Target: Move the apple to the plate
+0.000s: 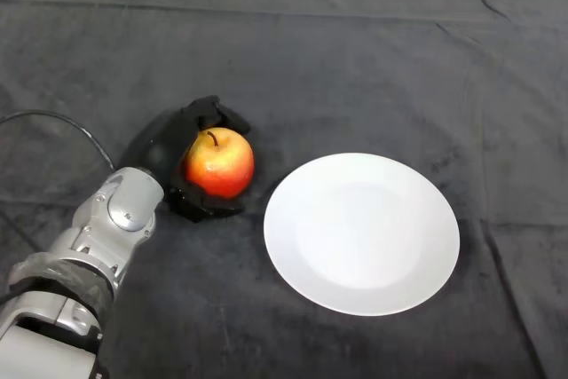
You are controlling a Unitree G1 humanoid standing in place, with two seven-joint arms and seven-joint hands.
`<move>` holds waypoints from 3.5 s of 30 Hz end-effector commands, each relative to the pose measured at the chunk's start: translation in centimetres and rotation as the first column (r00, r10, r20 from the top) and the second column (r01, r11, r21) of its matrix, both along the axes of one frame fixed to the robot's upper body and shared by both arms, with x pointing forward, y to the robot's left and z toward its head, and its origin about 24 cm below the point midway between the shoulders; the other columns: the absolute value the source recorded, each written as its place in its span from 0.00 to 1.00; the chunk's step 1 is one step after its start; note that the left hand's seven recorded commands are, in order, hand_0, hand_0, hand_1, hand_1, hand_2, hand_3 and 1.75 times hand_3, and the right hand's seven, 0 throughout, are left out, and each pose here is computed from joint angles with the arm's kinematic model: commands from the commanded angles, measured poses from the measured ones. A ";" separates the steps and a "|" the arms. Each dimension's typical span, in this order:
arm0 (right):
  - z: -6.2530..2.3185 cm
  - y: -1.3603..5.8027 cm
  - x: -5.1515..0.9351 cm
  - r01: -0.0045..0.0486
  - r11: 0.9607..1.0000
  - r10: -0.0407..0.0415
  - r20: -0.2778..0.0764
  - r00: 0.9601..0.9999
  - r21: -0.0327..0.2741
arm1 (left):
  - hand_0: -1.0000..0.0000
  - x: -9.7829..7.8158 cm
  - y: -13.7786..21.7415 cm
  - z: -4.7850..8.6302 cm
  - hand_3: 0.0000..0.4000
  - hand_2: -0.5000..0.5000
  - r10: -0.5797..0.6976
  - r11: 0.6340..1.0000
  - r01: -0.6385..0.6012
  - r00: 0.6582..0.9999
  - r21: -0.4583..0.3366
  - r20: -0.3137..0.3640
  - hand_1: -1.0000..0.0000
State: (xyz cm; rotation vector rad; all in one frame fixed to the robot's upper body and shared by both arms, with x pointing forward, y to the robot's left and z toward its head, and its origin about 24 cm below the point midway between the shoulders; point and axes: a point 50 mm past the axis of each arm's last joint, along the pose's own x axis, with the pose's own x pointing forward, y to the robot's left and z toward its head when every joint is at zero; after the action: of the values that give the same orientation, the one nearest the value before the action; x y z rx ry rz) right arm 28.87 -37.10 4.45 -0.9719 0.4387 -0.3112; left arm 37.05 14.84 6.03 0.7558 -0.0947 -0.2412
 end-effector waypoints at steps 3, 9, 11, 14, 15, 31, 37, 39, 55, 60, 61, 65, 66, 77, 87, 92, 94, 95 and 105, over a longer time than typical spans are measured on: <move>-3.57 0.36 -2.31 0.014 1.000 -0.011 -0.136 0.991 0.022 | 0.00 1.0 -1.3 3.4 1.00 0.50 -0.069 0.997 0.066 0.985 0.025 0.159 0.00; -3.57 0.36 -2.30 0.014 1.000 -0.011 -0.136 0.991 0.022 | 0.00 0.7 -2.1 4.3 1.00 0.50 -0.105 0.994 0.108 0.960 0.005 0.259 0.00; -3.57 0.36 -2.30 0.014 1.000 -0.011 -0.136 0.991 0.022 | 0.00 0.6 -2.5 4.5 1.00 0.50 -0.117 0.993 0.122 0.950 -0.001 0.288 0.00; -3.57 0.36 -2.30 0.014 1.000 -0.011 -0.137 0.991 0.022 | 0.00 0.3 -3.5 4.6 1.00 0.50 -0.138 0.989 0.148 0.935 -0.009 0.326 0.00; -3.57 0.36 -2.30 0.014 1.000 -0.011 -0.137 0.991 0.022 | 0.00 0.2 -3.9 4.6 1.00 0.50 -0.145 0.987 0.158 0.931 -0.012 0.335 0.00; -3.57 0.34 -2.29 0.014 1.000 -0.011 -0.137 0.991 0.021 | 0.00 -2.3 -9.3 3.1 1.00 0.50 -0.324 0.927 0.371 0.864 -0.052 0.386 0.00; -3.57 0.34 -2.29 0.014 1.000 -0.011 -0.137 0.991 0.021 | 0.00 -3.0 -10.3 2.2 1.00 0.50 -0.384 0.905 0.424 0.852 -0.040 0.356 0.00; -3.57 0.34 -2.29 0.014 1.000 -0.011 -0.137 0.990 0.021 | 0.00 -3.3 -10.5 1.8 1.00 0.50 -0.403 0.898 0.439 0.850 -0.033 0.340 0.00; -3.57 0.34 -2.28 0.013 1.000 -0.010 -0.137 0.990 0.020 | 0.00 -3.9 -10.6 -0.8 1.00 0.50 -0.470 0.882 0.470 0.868 0.040 0.160 0.00; -3.58 0.34 -2.28 0.013 1.000 -0.010 -0.137 0.991 0.020 | 0.13 -3.8 -10.7 -1.3 1.00 0.56 -0.474 0.880 0.470 0.874 0.059 0.106 0.00; -3.58 0.34 -2.28 0.013 1.000 -0.010 -0.137 0.991 0.020 | 0.29 -3.8 -10.7 -1.3 0.94 0.62 -0.475 0.880 0.471 0.875 0.062 0.097 0.06; -3.58 0.34 -2.28 0.013 1.000 -0.010 -0.137 0.991 0.020 | 1.00 -3.6 -10.7 -1.3 0.13 0.56 -0.475 0.880 0.470 0.877 0.071 0.072 0.87; -3.58 0.34 -2.28 0.013 1.000 -0.010 -0.137 0.991 0.020 | 1.00 -3.5 -10.7 -1.3 0.00 0.50 -0.475 0.880 0.470 0.878 0.073 0.068 1.00; -3.58 0.34 -2.28 0.013 1.000 -0.010 -0.137 0.991 0.020 | 1.00 -3.0 -10.3 -0.8 0.00 0.50 -0.458 0.888 0.453 0.886 0.077 0.065 1.00; -3.58 0.34 -2.28 0.013 1.000 -0.010 -0.137 0.991 0.020 | 1.00 -1.8 -8.4 0.7 0.00 0.50 -0.415 0.910 0.410 0.904 0.065 0.104 1.00; -3.58 0.34 -2.28 0.013 1.000 -0.010 -0.137 0.991 0.020 | 1.00 -1.0 -6.7 1.9 0.00 0.50 -0.374 0.928 0.370 0.917 0.051 0.141 1.00; -3.58 0.34 -2.28 0.013 1.000 -0.010 -0.137 0.991 0.020 | 1.00 -0.8 -6.1 2.3 0.00 0.50 -0.357 0.934 0.354 0.921 0.045 0.156 1.00; -3.58 0.34 -2.28 0.013 1.000 -0.010 -0.137 0.991 0.020 | 1.00 -0.6 -5.7 2.5 0.00 0.50 -0.345 0.938 0.343 0.924 0.040 0.166 1.00; -3.58 0.34 -2.28 0.013 1.000 -0.010 -0.137 0.991 0.020 | 1.00 0.1 -2.0 4.2 0.00 0.50 -0.240 0.969 0.247 0.941 -0.001 0.239 1.00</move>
State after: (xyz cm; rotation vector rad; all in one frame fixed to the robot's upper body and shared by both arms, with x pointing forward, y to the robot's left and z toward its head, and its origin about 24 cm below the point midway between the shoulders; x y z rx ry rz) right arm 28.90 -37.15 4.55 -0.9721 0.4372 -0.3140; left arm 36.35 11.60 8.58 0.7282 -0.3947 -0.4291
